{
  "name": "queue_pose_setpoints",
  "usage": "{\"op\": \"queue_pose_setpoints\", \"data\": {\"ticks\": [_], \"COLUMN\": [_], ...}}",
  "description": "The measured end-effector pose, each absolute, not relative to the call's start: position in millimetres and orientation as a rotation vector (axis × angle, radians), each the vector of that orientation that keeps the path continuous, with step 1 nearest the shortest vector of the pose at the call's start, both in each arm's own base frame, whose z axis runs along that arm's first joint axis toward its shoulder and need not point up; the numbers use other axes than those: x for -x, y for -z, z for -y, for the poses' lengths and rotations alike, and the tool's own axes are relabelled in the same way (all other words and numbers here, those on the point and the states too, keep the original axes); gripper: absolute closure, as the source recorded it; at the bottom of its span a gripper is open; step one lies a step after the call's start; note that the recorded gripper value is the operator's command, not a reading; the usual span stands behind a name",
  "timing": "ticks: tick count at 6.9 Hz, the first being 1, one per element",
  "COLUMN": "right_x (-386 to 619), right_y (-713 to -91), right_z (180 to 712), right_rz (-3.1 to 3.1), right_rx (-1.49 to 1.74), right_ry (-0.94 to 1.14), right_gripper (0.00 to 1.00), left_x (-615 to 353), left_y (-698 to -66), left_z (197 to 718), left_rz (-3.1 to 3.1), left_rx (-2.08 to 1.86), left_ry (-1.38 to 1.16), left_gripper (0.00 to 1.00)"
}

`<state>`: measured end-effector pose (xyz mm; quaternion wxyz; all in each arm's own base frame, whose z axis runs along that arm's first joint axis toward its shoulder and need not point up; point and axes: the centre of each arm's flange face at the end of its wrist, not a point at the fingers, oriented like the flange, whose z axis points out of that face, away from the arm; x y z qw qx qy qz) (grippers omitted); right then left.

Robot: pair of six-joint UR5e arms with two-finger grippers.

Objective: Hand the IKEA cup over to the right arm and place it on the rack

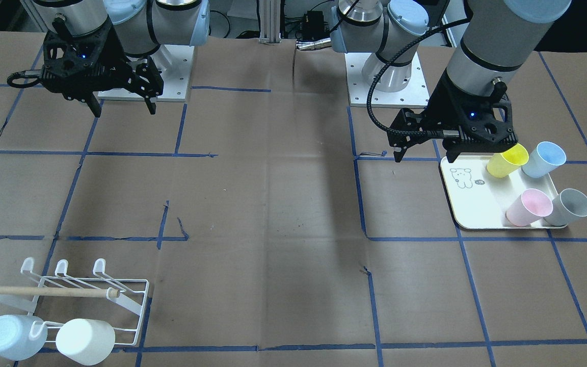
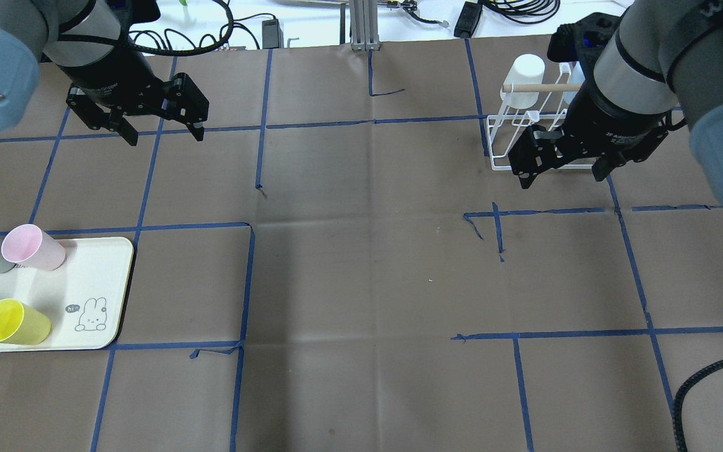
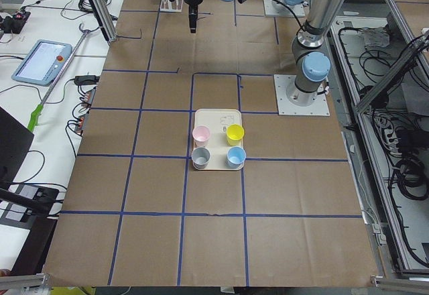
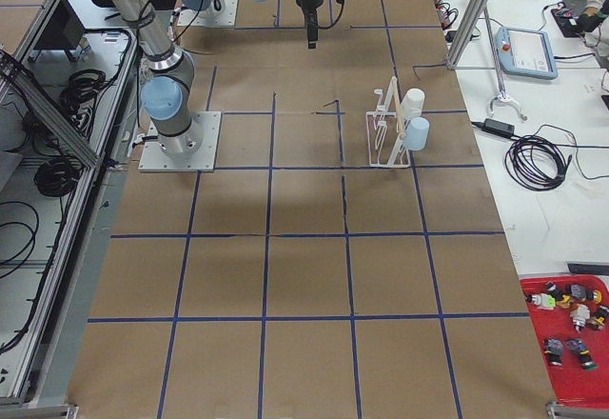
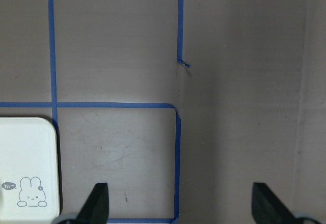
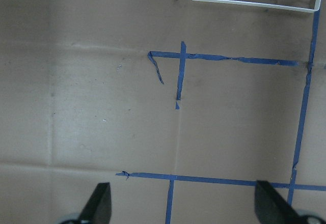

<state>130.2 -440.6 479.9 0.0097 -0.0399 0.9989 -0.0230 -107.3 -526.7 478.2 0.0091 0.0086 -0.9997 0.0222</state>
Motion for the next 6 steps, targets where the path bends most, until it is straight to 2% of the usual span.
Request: {"op": "queue_pose_setpoints", "data": {"ticks": [6], "right_x": [-130.2], "right_y": [-480.8], "right_z": [442.9], "right_rz": [-3.119], "right_rx": [0.125], "right_ry": [0.077], "right_gripper": [0.0], "left_x": [107.3], "left_y": [-477.9], "left_z": [526.9], "left_rz": [3.122], "left_rx": [-0.027], "left_ry": [-0.068], "left_gripper": [0.01]}}
